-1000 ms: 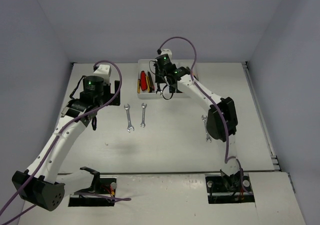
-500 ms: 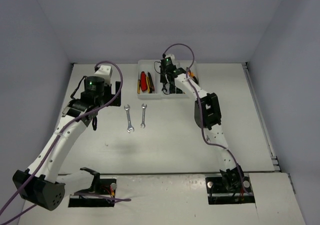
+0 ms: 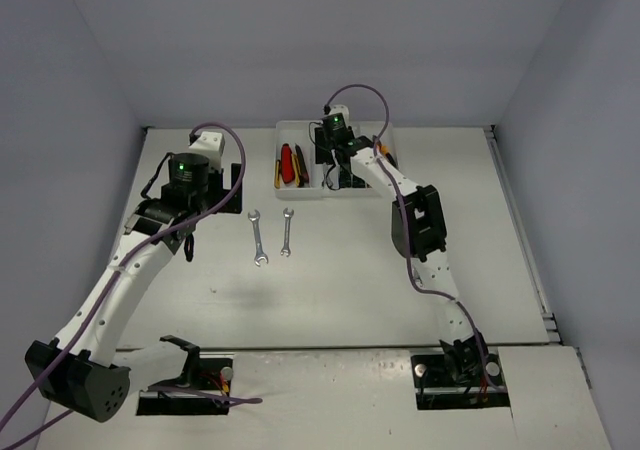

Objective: Sort the tools into containers

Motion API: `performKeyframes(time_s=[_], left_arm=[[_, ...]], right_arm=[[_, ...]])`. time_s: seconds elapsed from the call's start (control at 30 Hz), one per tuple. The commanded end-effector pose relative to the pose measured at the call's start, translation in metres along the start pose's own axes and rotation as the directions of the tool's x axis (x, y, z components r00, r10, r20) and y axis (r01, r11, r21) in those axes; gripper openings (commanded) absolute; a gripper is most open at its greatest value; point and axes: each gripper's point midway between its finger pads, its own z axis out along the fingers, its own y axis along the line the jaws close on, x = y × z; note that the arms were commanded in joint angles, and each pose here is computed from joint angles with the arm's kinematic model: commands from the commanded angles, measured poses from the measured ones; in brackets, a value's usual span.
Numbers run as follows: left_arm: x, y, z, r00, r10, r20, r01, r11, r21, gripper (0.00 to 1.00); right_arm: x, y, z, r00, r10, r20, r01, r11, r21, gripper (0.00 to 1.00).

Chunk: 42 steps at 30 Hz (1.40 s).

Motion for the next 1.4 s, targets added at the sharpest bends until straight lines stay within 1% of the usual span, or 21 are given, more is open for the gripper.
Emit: performKeyframes(time_s=[0.0, 0.1, 0.2, 0.23, 0.33, 0.4, 0.57, 0.77, 0.93, 1.07, 1.2, 1.3, 1.37], left_arm=[[-0.020, -0.002, -0.006, 0.997, -0.009, 0.073, 0.008, 1.000, 0.023, 0.91], [-0.022, -0.003, -0.007, 0.997, -0.009, 0.080, 0.007, 1.000, 0.030, 0.91], [-0.022, -0.003, -0.008, 0.997, -0.008, 0.080, 0.005, 0.999, 0.032, 0.91], [-0.022, -0.004, -0.008, 0.997, -0.007, 0.078, 0.005, 0.999, 0.035, 0.91], [-0.021, -0.005, -0.006, 0.997, -0.006, 0.073, 0.003, 0.999, 0.039, 0.91], [-0.021, -0.004, -0.005, 0.997, -0.006, 0.072, 0.003, 0.999, 0.036, 0.91], [-0.019, -0.005, -0.003, 0.998, -0.005, 0.066, 0.002, 0.999, 0.039, 0.91], [-0.017, -0.006, 0.000, 0.999, 0.001, 0.054, -0.003, 0.999, 0.040, 0.91], [-0.013, -0.009, 0.004, 0.999, -0.001, 0.039, -0.002, 0.999, 0.054, 0.91], [-0.013, -0.010, 0.005, 0.999, 0.000, 0.035, -0.002, 0.998, 0.056, 0.91], [-0.013, -0.009, 0.005, 0.999, -0.003, 0.037, 0.001, 0.999, 0.052, 0.91], [-0.013, -0.010, 0.005, 0.999, -0.001, 0.036, -0.001, 0.998, 0.057, 0.91], [-0.014, -0.010, 0.005, 0.999, -0.002, 0.037, 0.000, 0.998, 0.057, 0.91]], right_arm=[[-0.071, -0.022, -0.084, 0.987, -0.050, 0.153, 0.041, 0.997, 0.063, 0.50], [-0.026, -0.056, -0.120, 0.993, -0.100, 0.058, 0.092, 0.987, 0.128, 0.50], [0.008, -0.083, -0.153, 0.996, -0.095, 0.000, 0.093, 0.983, 0.155, 0.51], [0.016, -0.093, -0.168, 0.997, -0.083, -0.007, 0.083, 0.983, 0.162, 0.51], [0.072, -0.118, -0.190, 0.995, -0.010, -0.103, 0.028, 0.984, 0.177, 0.51], [0.111, -0.136, -0.203, 0.985, 0.028, -0.171, 0.006, 0.981, 0.193, 0.51], [0.179, -0.169, -0.227, 0.947, 0.147, -0.284, -0.084, 0.971, 0.222, 0.51], [0.208, -0.176, -0.231, 0.914, 0.216, -0.344, -0.141, 0.963, 0.230, 0.48], [0.232, -0.176, -0.226, 0.880, 0.235, -0.413, -0.147, 0.961, 0.235, 0.46], [0.249, -0.175, -0.224, 0.855, 0.241, -0.460, -0.141, 0.960, 0.240, 0.41], [0.257, -0.174, -0.224, 0.844, 0.242, -0.478, -0.137, 0.960, 0.244, 0.33], [0.260, -0.164, -0.223, 0.842, 0.224, -0.491, -0.124, 0.966, 0.229, 0.21], [0.259, -0.150, -0.220, 0.844, 0.206, -0.495, -0.117, 0.971, 0.207, 0.15]])
